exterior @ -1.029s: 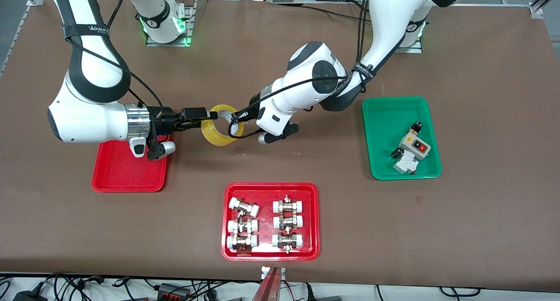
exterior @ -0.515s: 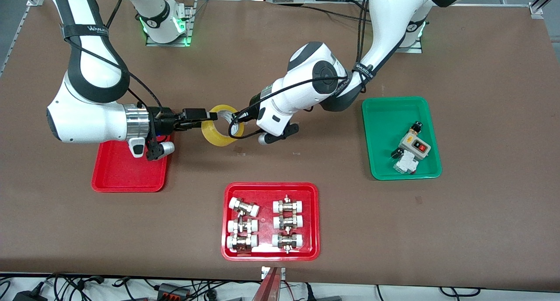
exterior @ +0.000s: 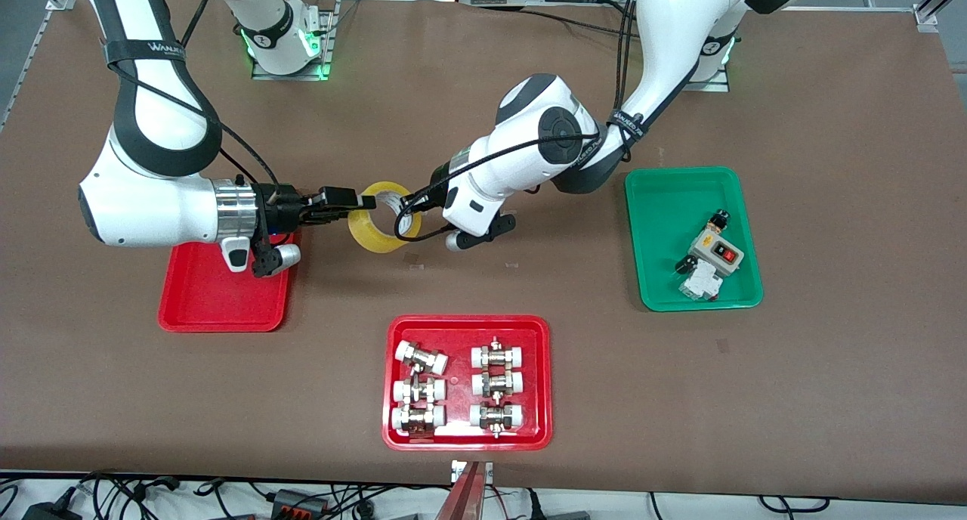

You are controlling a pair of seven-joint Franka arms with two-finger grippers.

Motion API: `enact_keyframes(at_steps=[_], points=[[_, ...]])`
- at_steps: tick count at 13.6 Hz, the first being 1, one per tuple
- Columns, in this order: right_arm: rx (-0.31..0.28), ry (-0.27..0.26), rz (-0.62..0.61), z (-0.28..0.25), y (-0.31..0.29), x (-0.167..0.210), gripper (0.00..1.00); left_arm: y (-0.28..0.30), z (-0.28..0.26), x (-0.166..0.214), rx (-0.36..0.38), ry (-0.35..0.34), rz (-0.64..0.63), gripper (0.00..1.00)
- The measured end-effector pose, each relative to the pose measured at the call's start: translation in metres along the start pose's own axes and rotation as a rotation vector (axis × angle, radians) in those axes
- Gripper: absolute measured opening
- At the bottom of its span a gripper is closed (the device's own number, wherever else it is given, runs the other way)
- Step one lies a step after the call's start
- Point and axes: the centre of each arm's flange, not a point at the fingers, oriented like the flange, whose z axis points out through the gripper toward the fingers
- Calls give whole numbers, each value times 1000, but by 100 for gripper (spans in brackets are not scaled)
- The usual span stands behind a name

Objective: Left arm passes tape to right arm into tray
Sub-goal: 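Open the left gripper and withdraw it while the right gripper holds tape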

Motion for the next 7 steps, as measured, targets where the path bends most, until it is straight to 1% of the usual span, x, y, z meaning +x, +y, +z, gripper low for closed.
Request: enact_keyframes(at_steps=[1, 3, 4, 5, 6, 7], points=[[0, -1, 2, 1, 1, 0, 54, 2, -2, 0, -5, 1, 2, 39], [0, -2, 4, 1, 2, 1, 54, 6, -7, 1, -16, 6, 2, 60], [0, -2, 4, 1, 2, 1, 54, 7, -11, 5, -22, 10, -1, 69], [0, -1, 5, 1, 3, 1, 54, 6, -16, 12, -25, 16, -5, 80], [0, -1, 6, 1, 4, 1, 54, 3, -24, 22, -12, 14, 0, 89], [-1, -1, 9, 1, 6, 2, 54, -1, -34, 33, 16, 3, 24, 100]])
